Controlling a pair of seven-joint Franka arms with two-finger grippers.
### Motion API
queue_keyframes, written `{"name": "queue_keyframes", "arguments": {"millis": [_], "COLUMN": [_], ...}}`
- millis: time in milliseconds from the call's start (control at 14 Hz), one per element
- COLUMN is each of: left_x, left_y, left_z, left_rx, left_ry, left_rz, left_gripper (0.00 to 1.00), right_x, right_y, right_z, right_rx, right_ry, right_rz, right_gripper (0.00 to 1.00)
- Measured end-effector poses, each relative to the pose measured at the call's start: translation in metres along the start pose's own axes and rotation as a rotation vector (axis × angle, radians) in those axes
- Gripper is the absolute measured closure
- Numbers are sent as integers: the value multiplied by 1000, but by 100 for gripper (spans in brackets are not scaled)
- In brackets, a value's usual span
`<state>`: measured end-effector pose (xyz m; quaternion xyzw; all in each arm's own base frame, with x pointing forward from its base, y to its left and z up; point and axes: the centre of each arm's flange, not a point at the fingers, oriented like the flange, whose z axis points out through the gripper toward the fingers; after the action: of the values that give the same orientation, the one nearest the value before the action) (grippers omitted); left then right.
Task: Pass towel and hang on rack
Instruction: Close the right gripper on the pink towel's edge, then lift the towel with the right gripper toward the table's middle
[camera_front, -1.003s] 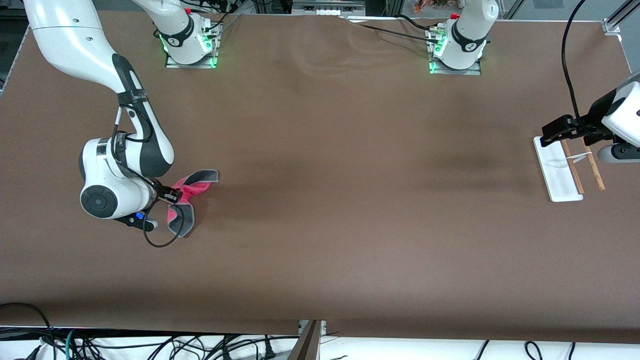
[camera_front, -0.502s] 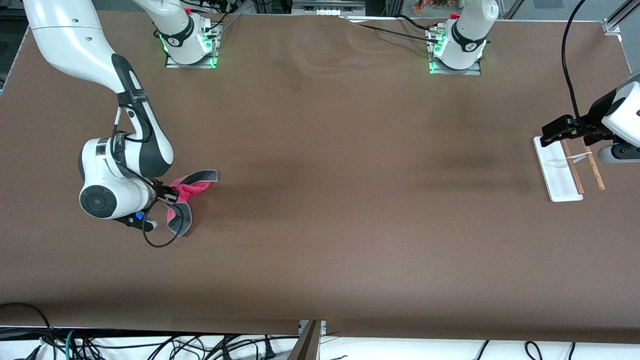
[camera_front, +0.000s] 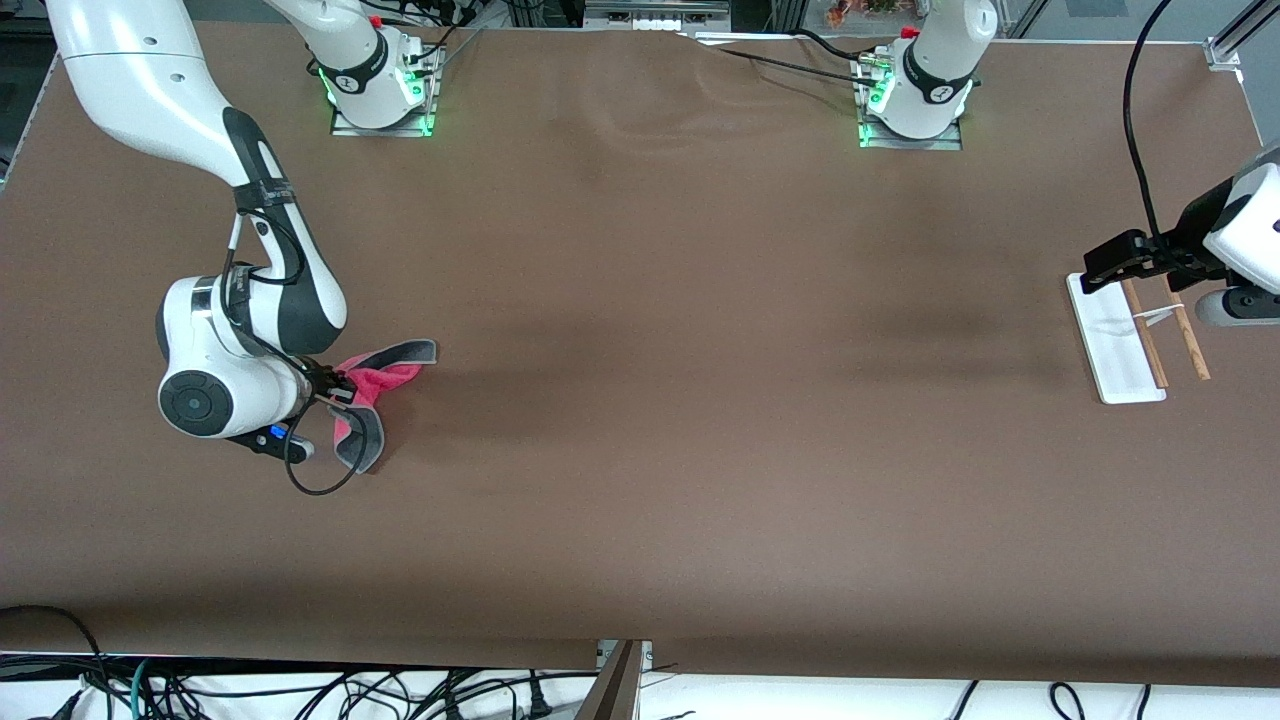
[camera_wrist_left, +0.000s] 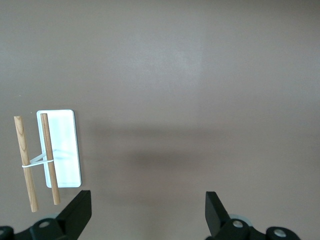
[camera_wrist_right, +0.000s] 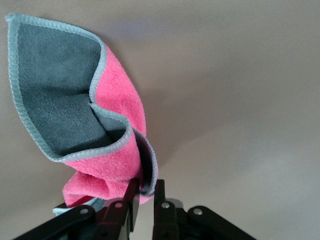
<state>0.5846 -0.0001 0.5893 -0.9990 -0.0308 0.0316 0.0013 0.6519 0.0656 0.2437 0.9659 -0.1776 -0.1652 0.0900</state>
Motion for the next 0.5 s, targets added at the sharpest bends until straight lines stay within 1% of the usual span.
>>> {"name": "queue_keyframes", "arguments": {"millis": [143,358,502], "left_x": [0,0,0], "left_y": [0,0,0], "left_z": [0,0,0], "left_rx": [0,0,0], "left_ry": [0,0,0], "left_rz": [0,0,0], "left_gripper": [0,0,0], "right_x": [0,1,5], "right_y": [0,0,0], "right_z": [0,-5,-25], "right_rx": [0,6,24], "right_ry": [0,11,45], "right_rz": [-5,-7,-17], "right_gripper": [98,98,98]}}
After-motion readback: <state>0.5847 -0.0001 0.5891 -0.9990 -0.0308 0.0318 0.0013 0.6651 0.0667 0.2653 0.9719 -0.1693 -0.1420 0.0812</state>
